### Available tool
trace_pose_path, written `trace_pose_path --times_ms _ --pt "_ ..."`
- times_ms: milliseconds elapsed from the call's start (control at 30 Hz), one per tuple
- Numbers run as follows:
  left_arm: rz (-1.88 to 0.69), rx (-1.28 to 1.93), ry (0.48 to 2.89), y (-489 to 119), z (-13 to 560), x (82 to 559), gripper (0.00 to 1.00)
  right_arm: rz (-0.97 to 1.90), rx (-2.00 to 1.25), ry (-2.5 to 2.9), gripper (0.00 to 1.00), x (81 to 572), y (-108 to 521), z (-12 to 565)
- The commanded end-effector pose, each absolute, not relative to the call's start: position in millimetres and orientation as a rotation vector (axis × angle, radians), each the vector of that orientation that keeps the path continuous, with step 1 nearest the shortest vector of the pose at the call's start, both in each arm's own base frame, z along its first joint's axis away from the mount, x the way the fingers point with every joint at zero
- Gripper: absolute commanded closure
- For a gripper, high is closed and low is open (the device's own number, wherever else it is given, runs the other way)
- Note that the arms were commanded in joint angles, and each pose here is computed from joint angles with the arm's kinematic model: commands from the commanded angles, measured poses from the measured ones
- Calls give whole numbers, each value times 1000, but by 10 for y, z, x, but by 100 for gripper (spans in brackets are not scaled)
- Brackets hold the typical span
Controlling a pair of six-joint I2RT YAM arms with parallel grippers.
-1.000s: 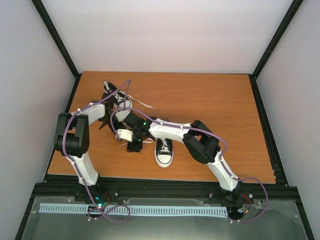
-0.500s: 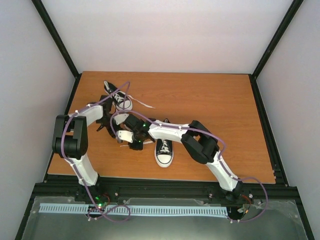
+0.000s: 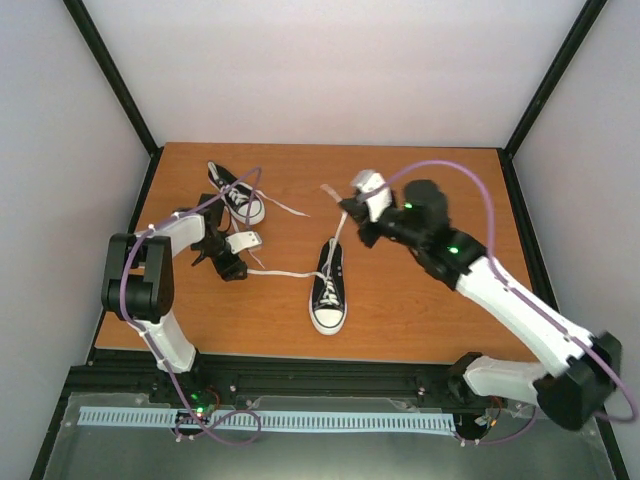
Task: Tie the shoes
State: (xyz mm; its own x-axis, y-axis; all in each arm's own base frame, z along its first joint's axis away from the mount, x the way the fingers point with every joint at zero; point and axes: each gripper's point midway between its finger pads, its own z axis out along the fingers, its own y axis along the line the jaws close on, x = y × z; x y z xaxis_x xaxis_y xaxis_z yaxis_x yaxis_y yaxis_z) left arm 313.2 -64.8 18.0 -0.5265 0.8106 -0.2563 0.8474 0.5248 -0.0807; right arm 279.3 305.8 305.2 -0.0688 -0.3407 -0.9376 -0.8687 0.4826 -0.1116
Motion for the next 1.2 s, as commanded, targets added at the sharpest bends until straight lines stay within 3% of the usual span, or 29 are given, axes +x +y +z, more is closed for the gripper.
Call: trace_pose_path --times_ms 0,300,467,533,667,700,867,1000,1167 --pt "-372 1451 2660 -610 -84 2856 27 540 -744 1777 97 3036 2448 2944" --pt "-355 1506 2626 -617 -72 2650 25 434 -326 1897 97 3344 1600 2775" --pt "-167 1535 2613 -502 -193 2743 27 521 -352 1988 97 3385 1690 2468" --pt "-132 1496 2617 -485 -198 2829 36 508 -330 2023 97 3410 1664 2349" --pt "-65 1453 2588 -458 -92 2932 81 496 -307 2051 97 3433 1622 2229" --pt "-43 1441 2579 -451 -47 2953 97 493 -305 2056 97 3436 1613 2210" --pt "51 1264 2492 -447 445 3177 99 507 -317 2069 97 3425 1614 2163" --pt "-122 1215 2368 -721 1212 3103 99 603 -459 2044 97 3327 1799 2213" --pt "-322 1354 2323 -1090 1749 2739 99 874 -719 2007 97 3153 2240 2281"
